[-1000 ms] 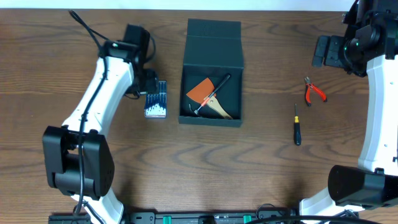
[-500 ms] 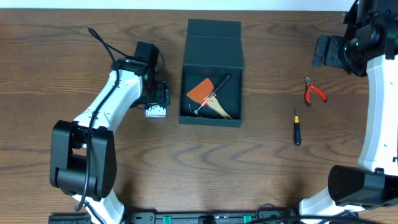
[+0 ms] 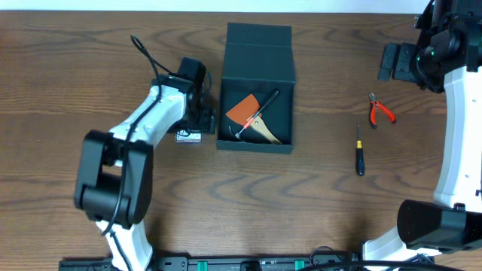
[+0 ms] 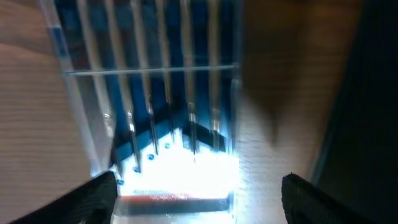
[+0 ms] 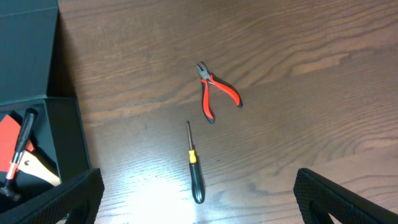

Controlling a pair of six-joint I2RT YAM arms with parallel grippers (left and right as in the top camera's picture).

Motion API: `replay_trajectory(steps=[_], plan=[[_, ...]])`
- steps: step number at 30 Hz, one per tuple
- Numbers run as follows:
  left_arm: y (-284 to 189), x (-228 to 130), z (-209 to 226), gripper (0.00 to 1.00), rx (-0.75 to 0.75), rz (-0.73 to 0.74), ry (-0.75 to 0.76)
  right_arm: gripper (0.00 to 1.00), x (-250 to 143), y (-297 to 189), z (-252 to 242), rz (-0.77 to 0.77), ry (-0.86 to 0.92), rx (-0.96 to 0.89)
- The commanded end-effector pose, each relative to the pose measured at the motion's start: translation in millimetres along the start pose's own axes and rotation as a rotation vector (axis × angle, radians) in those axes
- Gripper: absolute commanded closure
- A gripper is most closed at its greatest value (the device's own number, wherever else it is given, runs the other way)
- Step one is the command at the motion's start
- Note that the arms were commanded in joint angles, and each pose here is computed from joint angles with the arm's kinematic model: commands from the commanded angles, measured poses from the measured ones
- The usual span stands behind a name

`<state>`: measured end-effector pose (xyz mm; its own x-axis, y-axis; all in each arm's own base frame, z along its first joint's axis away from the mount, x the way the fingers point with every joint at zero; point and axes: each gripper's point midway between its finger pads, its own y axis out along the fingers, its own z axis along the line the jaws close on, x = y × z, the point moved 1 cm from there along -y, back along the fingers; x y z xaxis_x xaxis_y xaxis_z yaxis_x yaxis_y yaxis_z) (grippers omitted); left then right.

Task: Pack container
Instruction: 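Lower the left gripper and close it on the screwdriver case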

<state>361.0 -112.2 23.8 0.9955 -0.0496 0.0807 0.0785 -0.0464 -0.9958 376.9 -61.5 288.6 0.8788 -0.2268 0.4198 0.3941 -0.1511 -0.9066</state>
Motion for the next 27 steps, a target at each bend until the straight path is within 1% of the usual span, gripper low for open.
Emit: replay_trajectory(steps=[1,12,24,27], plan=[[14.6,-5.6,0.6,0.17,-0.003,0.041,0.018,0.01,1.3,-5.6,0.2,-0.015,0.012,0.005],[7.7,3.5,-1.2,0.17,-0.005,0.017,0.013,0.01,1.3,-5.6,0.2,-0.015,0.012,0.005],[-30.8,28.5,-8.2,0.17,-0.027,-0.074,0.016,0.01,1.3,-5.6,0.2,-0.015,0.012,0.005],[-32.7,30.5,-6.2,0.17,-0.025,-0.084,0.011,0.01,1.3,-5.6,0.2,-0.015,0.012,0.005]])
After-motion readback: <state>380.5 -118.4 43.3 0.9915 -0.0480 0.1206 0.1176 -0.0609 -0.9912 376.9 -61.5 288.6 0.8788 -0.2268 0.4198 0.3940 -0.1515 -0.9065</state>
